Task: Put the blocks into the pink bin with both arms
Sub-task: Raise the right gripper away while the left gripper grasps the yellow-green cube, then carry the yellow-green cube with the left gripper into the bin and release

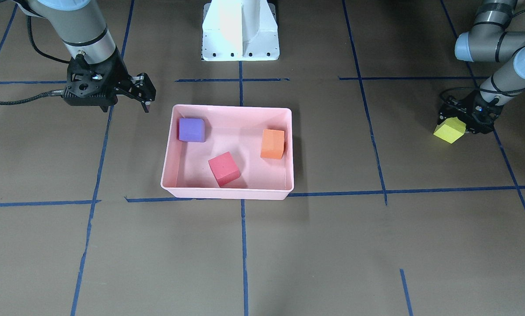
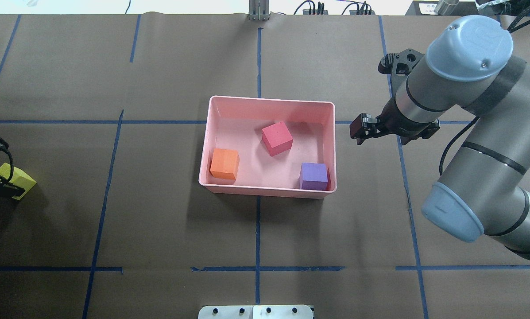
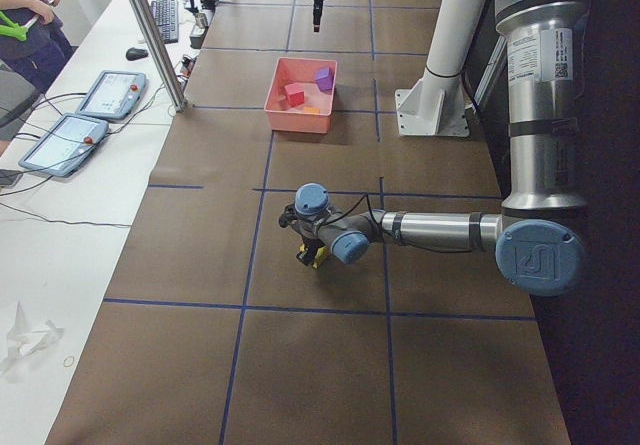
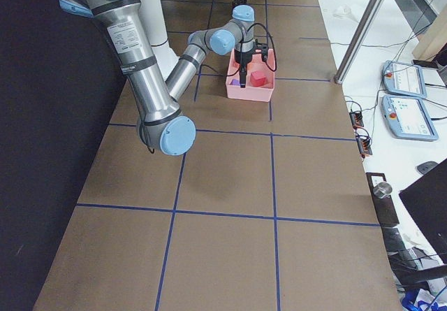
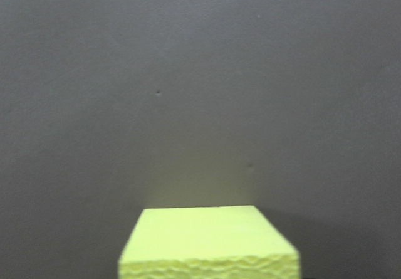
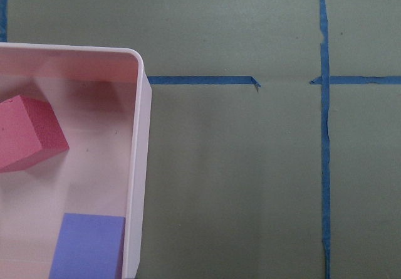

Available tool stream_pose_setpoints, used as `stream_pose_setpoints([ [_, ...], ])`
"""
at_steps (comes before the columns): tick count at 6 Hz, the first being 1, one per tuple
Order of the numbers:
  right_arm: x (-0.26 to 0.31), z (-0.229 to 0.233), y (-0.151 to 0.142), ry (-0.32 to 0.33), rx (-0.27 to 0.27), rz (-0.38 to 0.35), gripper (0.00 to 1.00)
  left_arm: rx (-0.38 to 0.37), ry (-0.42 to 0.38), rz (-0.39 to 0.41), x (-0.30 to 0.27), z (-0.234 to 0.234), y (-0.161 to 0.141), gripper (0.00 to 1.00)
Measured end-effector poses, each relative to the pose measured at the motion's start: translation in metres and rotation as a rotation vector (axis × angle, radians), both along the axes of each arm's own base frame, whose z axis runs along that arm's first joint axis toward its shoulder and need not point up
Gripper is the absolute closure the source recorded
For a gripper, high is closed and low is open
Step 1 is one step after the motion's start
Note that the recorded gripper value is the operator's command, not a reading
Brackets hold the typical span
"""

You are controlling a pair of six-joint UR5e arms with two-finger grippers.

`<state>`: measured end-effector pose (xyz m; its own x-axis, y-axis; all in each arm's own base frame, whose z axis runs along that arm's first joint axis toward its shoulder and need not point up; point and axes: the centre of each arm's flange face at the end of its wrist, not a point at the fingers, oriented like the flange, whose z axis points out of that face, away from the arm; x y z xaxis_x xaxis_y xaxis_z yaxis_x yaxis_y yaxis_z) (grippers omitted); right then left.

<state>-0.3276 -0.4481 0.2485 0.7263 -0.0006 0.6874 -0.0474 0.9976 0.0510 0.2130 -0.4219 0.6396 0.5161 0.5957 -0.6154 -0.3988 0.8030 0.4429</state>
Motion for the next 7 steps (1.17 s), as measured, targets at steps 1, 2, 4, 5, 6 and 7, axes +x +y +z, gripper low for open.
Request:
stream_pose_setpoints([
  [1, 0.023, 0.011, -0.015, -0.002, 0.025, -0.049, 0.00, -0.016, 0.015, 0.008, 0.006, -0.015, -0.008, 0.64],
  [2, 0.059, 0.034, -0.033, -0.001, 0.046, -0.100, 0.00, -0.031, 0.025, 0.003, 0.016, -0.049, -0.032, 0.63],
  [4, 0.138, 0.101, -0.056, 0.032, 0.104, -0.197, 0.00, -0.081, 0.012, -0.059, 0.032, -0.161, -0.100, 0.63],
  [5, 0.185, 0.144, -0.054, 0.042, 0.128, -0.251, 0.00, -0.143, 0.006, -0.117, 0.044, -0.244, -0.128, 0.63],
  [6, 0.231, 0.187, -0.043, 0.049, 0.147, -0.298, 0.00, -0.218, 0.014, -0.184, 0.063, -0.321, -0.140, 0.63],
  [7, 0.274, 0.228, -0.024, 0.060, 0.161, -0.342, 0.00, -0.304, 0.036, -0.250, 0.096, -0.389, -0.133, 0.62],
])
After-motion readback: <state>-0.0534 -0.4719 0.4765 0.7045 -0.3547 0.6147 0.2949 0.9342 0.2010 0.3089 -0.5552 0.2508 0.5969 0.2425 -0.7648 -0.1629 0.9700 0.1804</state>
